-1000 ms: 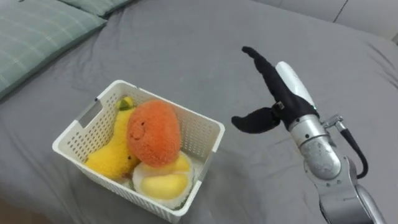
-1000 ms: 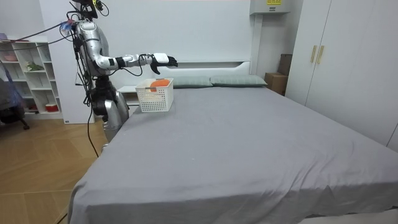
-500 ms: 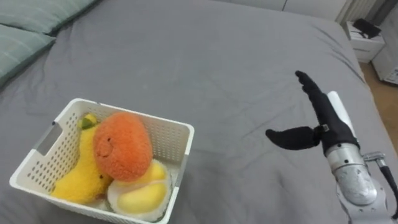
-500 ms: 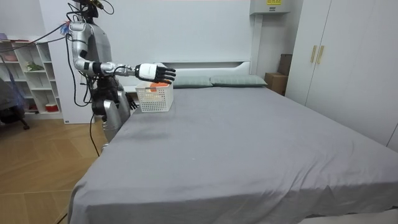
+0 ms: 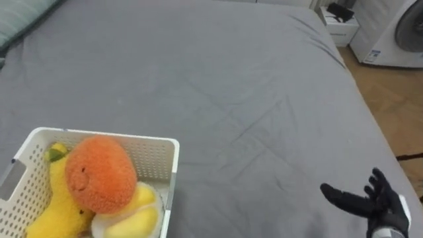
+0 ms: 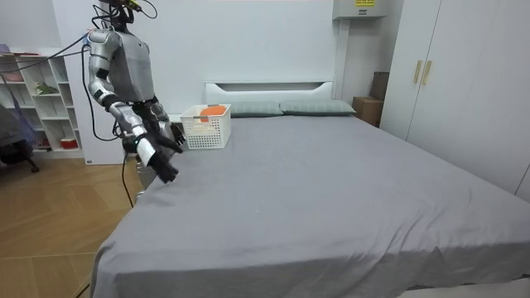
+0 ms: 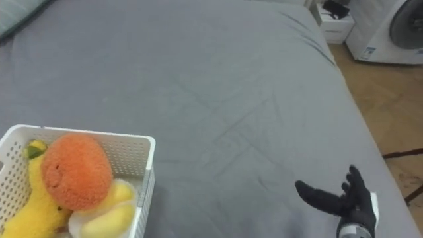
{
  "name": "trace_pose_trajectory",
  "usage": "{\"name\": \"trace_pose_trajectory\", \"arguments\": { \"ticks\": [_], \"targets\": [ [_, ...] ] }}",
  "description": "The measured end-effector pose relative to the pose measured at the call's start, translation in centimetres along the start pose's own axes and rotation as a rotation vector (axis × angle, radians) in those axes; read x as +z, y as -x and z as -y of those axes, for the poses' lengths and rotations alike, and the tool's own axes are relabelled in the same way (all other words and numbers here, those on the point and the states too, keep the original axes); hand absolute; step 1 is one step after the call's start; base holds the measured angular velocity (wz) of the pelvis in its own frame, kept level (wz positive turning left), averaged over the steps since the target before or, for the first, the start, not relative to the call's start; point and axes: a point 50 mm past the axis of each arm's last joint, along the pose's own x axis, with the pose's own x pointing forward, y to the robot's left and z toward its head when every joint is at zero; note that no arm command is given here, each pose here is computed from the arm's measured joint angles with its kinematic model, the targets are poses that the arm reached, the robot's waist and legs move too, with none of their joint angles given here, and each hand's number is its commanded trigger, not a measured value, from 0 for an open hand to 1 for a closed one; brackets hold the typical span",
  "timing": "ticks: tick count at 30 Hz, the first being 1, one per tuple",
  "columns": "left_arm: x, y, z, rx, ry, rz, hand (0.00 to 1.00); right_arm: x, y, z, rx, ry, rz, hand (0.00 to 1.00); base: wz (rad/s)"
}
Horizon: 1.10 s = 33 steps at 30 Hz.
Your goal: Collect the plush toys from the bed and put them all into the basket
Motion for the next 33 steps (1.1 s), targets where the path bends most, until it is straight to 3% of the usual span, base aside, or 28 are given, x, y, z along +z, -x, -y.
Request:
{"name": "trace_pose_trajectory", "arguments": {
  "ticks": [4,7,13,15,20,33],
  "targets": [
    [-0.6,0.1,0.1,-0.002,0.001,-0.023,0.00,-6.1,1.1,4.2,-0.192,-0.143,-0.256,0.00,-0.04],
    [-1.1,0.1,-0.1,0.001,0.021,-0.047,0.00,-9.6,2.6,6.0,-0.267,-0.162,-0.400,0.00,-0.05],
    [-1.8,0.1,-0.1,-0.015,0.013,-0.069,0.00,-14.0,5.5,7.3,-0.246,-0.090,-0.613,0.00,0.02],
    [-2.0,0.1,-0.1,-0.018,0.015,-0.079,0.00,-14.4,5.7,7.2,-0.191,0.015,-0.652,0.00,0.02],
    [-2.0,0.1,0.2,-0.030,0.001,-0.119,0.00,-14.8,5.7,6.1,0.020,0.456,-0.792,0.00,0.02],
    [-1.3,0.1,1.2,-0.064,-0.070,-0.128,0.00,-12.8,3.7,4.0,0.096,0.701,-0.772,0.00,0.01]
  ]
}}
